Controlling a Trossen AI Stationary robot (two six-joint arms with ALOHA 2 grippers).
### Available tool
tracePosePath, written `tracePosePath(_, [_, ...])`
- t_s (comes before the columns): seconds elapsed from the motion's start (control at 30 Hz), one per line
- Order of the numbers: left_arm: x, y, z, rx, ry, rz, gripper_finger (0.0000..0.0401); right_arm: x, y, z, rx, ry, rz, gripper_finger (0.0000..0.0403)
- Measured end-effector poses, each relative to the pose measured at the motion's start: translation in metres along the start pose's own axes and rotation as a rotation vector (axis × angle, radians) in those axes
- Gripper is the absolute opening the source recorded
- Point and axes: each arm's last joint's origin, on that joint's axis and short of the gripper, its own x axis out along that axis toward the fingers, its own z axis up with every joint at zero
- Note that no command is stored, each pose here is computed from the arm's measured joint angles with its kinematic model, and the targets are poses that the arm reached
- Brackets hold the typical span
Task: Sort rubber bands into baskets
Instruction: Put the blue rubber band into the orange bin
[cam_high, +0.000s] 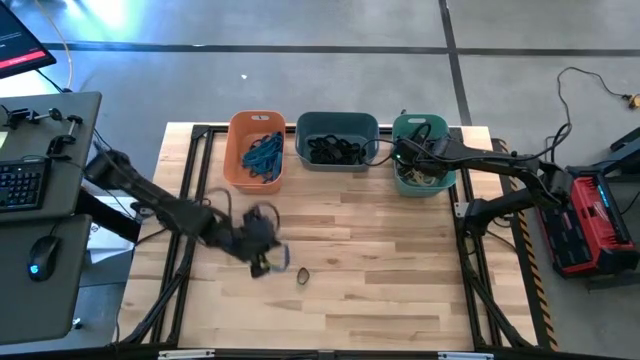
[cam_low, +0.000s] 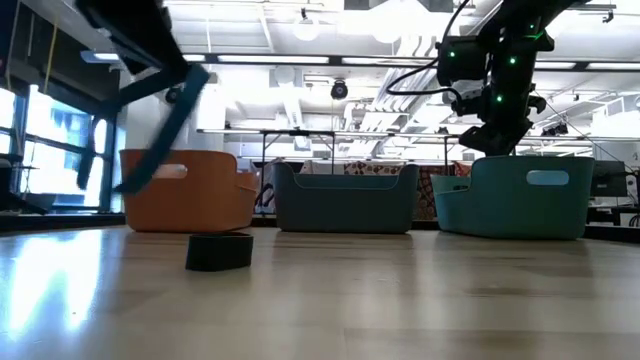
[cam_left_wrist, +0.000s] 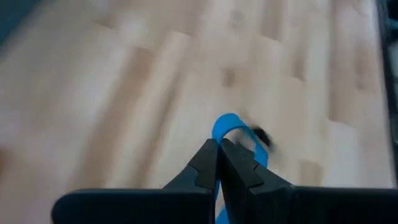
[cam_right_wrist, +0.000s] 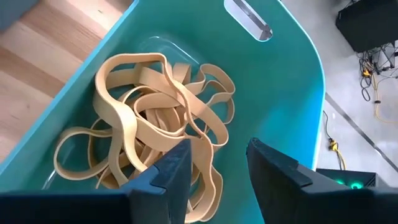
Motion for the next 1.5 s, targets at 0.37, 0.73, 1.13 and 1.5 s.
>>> tracePosePath(0.37, [-0.055, 0.084, 0.038, -0.086, -0.213, 0.163, 0.0000, 0.000, 0.001, 0.001, 0.010, -0.010, 0.005, 0.0145])
tracePosePath(0.73, [-0.075, 0.170, 0.053, -0.136, -0.265, 0.429, 0.0000, 0.000, 0.002, 0.004, 0.029, -0.034, 0.015, 0.0145])
tracePosePath(1.13, [-0.054, 0.240, 0.053, -0.225, -0.128, 0.546, 0.0000, 0.000, 0.002, 0.004, 0.022, -0.031, 0.024, 0.0145])
tracePosePath(1.5, [-0.011, 0.278, 0.041, -0.238, 0.088, 0.547, 0.0000, 0.000, 0.002, 0.004, 0.024, -0.030, 0.035, 0.0145])
